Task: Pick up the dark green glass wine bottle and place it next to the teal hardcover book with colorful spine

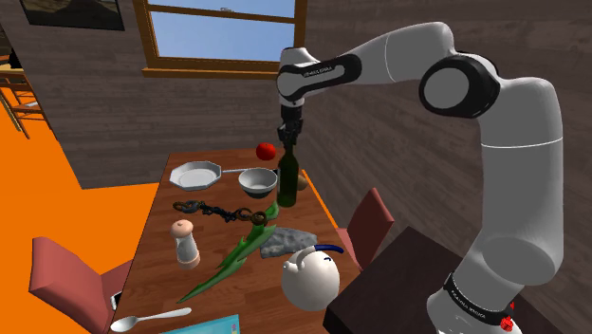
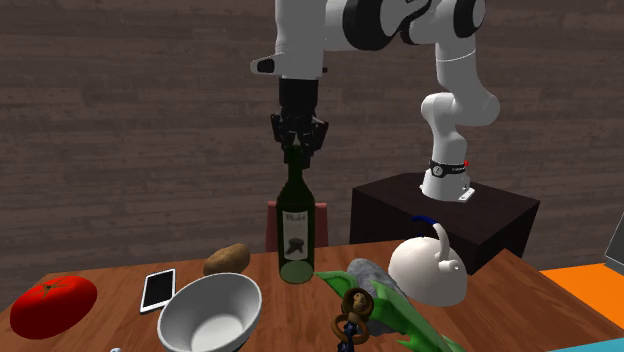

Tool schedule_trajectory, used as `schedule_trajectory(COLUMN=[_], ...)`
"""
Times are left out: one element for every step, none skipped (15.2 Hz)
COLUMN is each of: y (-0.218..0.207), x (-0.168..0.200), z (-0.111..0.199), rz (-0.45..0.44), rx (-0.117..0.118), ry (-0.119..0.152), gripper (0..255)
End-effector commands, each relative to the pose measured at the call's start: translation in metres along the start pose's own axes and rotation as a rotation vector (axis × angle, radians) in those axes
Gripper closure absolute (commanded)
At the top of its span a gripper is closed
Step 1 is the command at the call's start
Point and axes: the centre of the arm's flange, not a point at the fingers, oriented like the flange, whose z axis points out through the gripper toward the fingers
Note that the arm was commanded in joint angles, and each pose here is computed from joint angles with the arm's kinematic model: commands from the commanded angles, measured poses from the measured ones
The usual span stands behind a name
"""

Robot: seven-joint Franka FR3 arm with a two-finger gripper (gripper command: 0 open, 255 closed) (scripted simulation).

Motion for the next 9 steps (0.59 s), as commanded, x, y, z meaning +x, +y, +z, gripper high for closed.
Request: schedule_trajectory(y=[0.002,0.002,0.002,0.003,0.003,-0.007,-0.016,-0.025,-0.035], x=[0.000,0.000,0.000,0.000,0.000,-0.007,-0.014,-0.022,-0.029], z=[-0.010,-0.015,-0.021,-0.026,-0.029,-0.035,-0.041,-0.048,-0.054], rz=[0.000,0.000,0.000,0.000,0.000,0.000,0.000,0.000,0.000], rx=[0.000,0.000,0.000,0.000,0.000,0.000,0.000,0.000,0.000], ry=[0.000,0.000,0.000,0.000,0.000,0.000,0.000,0.000,0.000], gripper=[255,255,255,255,255,255,255,255,255])
